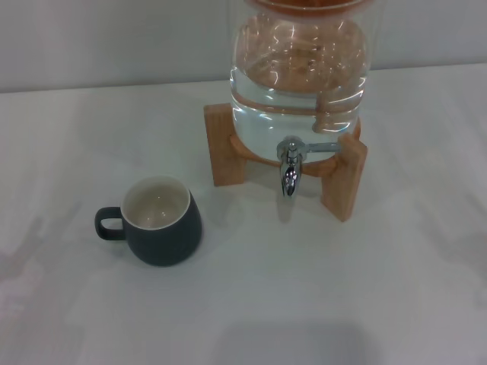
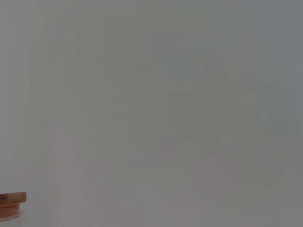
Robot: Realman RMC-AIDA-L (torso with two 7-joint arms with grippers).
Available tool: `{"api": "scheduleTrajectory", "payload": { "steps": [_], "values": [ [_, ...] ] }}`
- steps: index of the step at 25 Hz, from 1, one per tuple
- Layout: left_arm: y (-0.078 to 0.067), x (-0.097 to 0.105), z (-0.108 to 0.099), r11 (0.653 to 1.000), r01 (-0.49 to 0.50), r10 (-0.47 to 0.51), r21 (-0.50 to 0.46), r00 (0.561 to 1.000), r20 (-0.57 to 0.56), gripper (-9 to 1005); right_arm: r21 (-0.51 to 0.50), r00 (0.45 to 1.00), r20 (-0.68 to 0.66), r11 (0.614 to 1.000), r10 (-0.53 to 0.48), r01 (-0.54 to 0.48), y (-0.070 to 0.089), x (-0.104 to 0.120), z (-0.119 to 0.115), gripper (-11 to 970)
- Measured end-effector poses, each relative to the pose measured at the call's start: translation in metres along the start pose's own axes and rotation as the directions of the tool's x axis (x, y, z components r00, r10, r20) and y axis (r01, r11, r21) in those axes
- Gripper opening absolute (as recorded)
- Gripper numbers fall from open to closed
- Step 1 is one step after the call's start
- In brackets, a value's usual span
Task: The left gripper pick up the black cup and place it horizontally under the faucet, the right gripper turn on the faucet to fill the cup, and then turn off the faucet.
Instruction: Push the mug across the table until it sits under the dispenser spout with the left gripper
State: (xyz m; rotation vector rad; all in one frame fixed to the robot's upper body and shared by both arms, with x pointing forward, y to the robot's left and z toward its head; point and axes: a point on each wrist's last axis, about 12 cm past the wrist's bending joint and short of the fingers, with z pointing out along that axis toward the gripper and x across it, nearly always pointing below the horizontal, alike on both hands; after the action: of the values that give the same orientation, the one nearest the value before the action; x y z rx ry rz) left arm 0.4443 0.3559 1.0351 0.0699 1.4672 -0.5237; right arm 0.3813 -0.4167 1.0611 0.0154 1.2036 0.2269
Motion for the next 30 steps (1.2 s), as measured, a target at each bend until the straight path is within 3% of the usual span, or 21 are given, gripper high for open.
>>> {"api": "scheduleTrajectory", "payload": {
  "steps": [14,24,30],
  "values": [
    [0.000,0.000,0.003,1.000,-0.011,0.012,-0.015,1.000,0.014,858,0.000,1.000,0.004,1.000,-0.006,0.006,0.000,0.001,0.003,777],
    [-0.010,0.015,0.001,0.995,-0.041,0.051,0.087,0.991,-0.121,845,0.015,1.000,-0.018,1.000,-0.012,0.012,-0.003,0.004,0.009,776],
    [-0.011,0.028,0.002,0.994,-0.081,0.095,0.076,0.976,-0.195,837,0.004,1.000,-0.011,1.000,-0.011,0.011,-0.003,0.005,0.017,776]
  ]
}}
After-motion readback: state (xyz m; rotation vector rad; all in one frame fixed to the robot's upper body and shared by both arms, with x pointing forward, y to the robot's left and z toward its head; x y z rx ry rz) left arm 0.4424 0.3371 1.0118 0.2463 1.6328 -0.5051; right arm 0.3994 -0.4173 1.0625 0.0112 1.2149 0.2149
